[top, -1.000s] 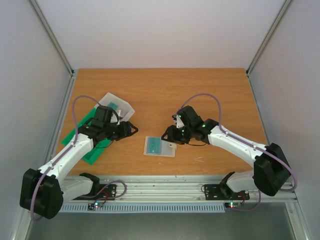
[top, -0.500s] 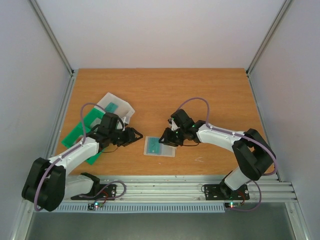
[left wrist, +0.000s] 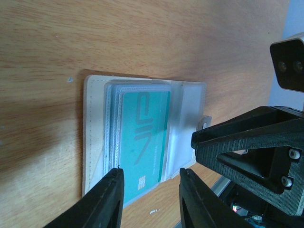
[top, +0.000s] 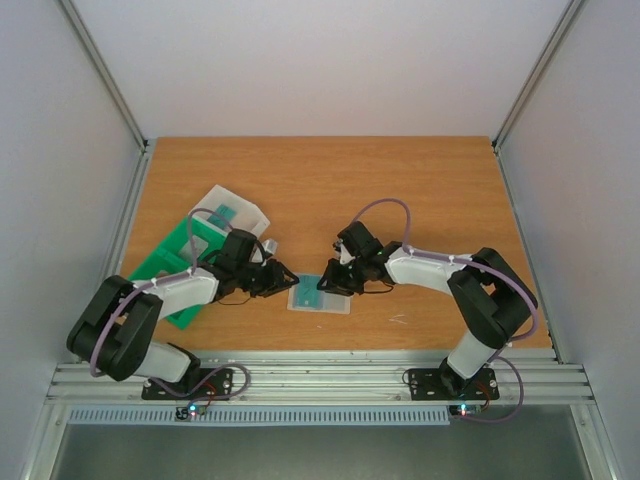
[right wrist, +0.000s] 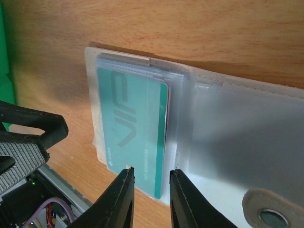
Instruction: Take the credit cards out of the card holder
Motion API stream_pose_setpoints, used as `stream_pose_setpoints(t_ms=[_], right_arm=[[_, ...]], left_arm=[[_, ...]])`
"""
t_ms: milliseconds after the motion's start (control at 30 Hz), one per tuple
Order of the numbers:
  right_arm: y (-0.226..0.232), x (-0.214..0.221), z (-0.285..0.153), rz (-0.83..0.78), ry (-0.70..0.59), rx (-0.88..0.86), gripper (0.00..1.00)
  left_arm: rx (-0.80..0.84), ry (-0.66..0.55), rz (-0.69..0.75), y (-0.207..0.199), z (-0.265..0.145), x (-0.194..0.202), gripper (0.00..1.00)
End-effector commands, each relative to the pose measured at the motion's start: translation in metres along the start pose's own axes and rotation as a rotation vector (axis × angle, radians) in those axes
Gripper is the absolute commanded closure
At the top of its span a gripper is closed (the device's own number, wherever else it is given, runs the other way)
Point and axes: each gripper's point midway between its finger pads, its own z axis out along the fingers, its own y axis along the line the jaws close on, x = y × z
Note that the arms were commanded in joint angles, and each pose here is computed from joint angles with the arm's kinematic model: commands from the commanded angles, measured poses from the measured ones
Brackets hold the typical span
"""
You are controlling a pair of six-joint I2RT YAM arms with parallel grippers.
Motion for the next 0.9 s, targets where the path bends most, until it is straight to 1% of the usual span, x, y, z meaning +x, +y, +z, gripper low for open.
stream_pose_setpoints(t_ms=[0,167,500,867], right_arm=[[0.004,0.000,0.007,-0.023,0.012,-0.023,0.78],[0.000,0.001,0.013,-0.019,0.020,-0.018,0.80],[-0.006,0.002,0.020,-0.013,0.037,-0.014,0.83],[-0.014,0.004,0.027,-0.005,0.044,0.001,0.87]], left_arm=[[0.030,-0.008,0.019,0.000,0.008,0.000,0.72],[-0.039,-0.021,0.000,0.019,0.009,0.004,0.75],[0.007,0.011,-0.018,0.021,0.020,0.009,0.82],[-0.041,0.027,-0.036,0.035,0.023,0.013,0.91]])
